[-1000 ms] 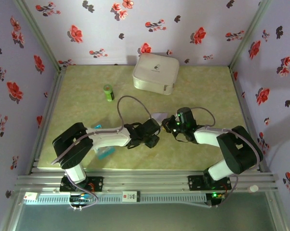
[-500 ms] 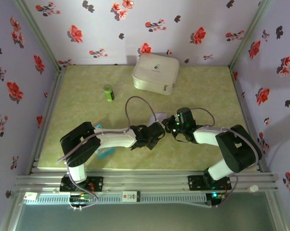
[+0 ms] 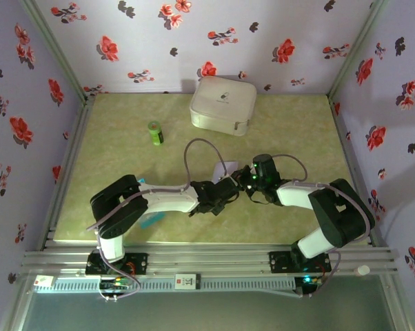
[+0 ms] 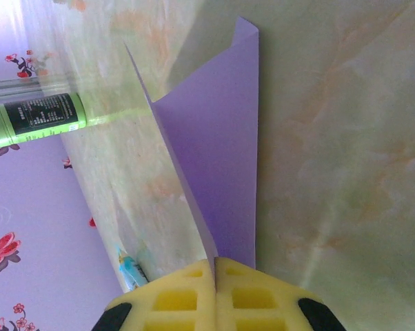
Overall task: Fold a paper plane with a square sheet of paper (pick it up from the middle)
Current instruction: Fold the wing for the fifth time at the center of the table.
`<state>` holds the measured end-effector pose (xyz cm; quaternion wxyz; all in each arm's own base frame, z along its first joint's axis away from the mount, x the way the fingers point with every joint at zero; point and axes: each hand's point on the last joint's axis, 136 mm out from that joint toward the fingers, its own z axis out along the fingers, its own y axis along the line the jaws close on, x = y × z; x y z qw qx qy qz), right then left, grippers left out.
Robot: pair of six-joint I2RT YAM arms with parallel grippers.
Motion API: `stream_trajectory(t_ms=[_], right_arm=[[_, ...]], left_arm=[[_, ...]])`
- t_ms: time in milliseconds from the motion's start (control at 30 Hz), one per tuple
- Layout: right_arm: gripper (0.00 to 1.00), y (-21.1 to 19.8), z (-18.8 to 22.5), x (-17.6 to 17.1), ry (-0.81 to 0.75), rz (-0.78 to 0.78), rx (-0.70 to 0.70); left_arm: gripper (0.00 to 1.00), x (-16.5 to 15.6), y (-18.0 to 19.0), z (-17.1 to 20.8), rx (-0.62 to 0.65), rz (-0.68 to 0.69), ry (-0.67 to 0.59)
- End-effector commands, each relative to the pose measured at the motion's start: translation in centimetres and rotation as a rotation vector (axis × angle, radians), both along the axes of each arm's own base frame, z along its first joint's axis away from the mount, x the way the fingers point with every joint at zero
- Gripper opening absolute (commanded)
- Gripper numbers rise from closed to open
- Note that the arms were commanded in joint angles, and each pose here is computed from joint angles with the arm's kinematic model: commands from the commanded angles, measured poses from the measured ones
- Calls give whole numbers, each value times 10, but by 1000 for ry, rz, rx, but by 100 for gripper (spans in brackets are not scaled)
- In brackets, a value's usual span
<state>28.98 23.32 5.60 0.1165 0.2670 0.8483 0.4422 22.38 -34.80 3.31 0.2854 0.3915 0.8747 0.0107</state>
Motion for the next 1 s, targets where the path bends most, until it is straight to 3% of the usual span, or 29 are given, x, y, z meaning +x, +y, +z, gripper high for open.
stream_trajectory(t_ms=[0,400,633,833,967], right_arm=[[6,0,-3,-3,6,-5,-2],[9,-3,-6,-5,12,-5,-24],[24,-14,-7,-10,11,0,-98],[32,-42,-5,-20,14,-14,-240],[35,-53,-4,-25,17,-27,-251]], left_arm=[[30,3,1,1,46,-6,-32],[18,2,2,2,66,-17,-49],[13,1,5,-1,72,-8,-44],[13,-1,5,-6,71,-5,-27],[14,-1,3,-8,68,-7,-18]])
